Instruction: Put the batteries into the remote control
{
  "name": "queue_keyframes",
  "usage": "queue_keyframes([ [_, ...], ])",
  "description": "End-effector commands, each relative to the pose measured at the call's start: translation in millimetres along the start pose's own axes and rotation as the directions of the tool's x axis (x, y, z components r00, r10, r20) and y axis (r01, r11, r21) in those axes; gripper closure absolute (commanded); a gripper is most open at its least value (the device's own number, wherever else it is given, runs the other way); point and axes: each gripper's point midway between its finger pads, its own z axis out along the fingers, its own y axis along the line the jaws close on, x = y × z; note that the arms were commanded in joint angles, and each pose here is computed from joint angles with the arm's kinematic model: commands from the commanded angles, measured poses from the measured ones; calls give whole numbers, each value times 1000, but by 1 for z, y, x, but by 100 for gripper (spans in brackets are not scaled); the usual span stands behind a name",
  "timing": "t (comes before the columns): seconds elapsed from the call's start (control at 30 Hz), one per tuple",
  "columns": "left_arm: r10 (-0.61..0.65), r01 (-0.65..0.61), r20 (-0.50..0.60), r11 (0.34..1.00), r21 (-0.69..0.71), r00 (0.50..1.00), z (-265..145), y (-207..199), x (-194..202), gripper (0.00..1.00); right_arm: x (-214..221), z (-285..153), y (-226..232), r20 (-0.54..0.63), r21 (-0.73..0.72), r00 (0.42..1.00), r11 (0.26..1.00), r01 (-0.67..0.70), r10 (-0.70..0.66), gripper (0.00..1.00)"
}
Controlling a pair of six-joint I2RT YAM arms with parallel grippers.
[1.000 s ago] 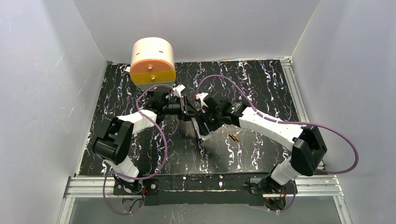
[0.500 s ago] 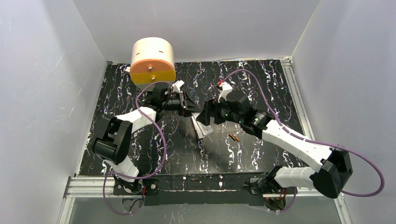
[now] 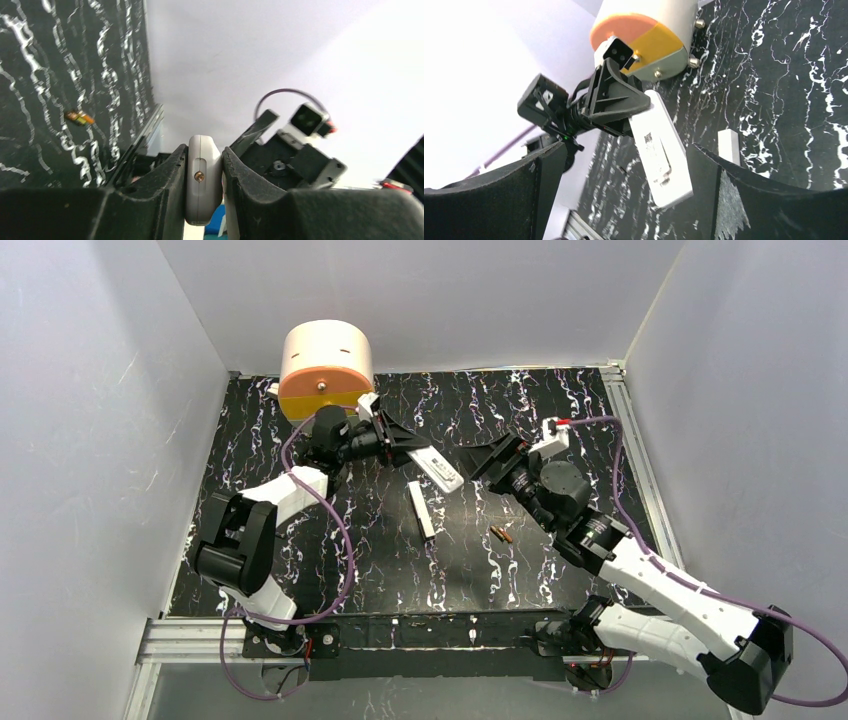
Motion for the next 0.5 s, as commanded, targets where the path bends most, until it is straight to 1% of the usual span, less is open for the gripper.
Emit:
queue_keyframes([
  [0.0,13,-34,103,978,207,995,-20,-77,-15,100,-24,1,-3,158,-17,974,986,-164,164,1],
  [0.07,-19,-17,137,966,257,990,-26,-90,-21,100,-33,0,4,209,-91,953,974,-207,222,1],
  [0.13,-37,-17,171,954,299,985,-33,-101,-26,100,-43,0,19,231,-170,938,960,-222,258,1],
  [0.27,-52,-31,213,929,368,976,-45,-121,-29,100,-43,11,41,183,-236,941,942,-238,283,1],
  [0.33,-46,-43,224,925,378,973,-47,-126,-29,100,-41,13,52,155,-289,934,919,-268,322,1],
  [0.47,-19,-72,226,919,387,974,-50,-132,-25,100,-37,18,61,107,-337,923,887,-316,370,1],
])
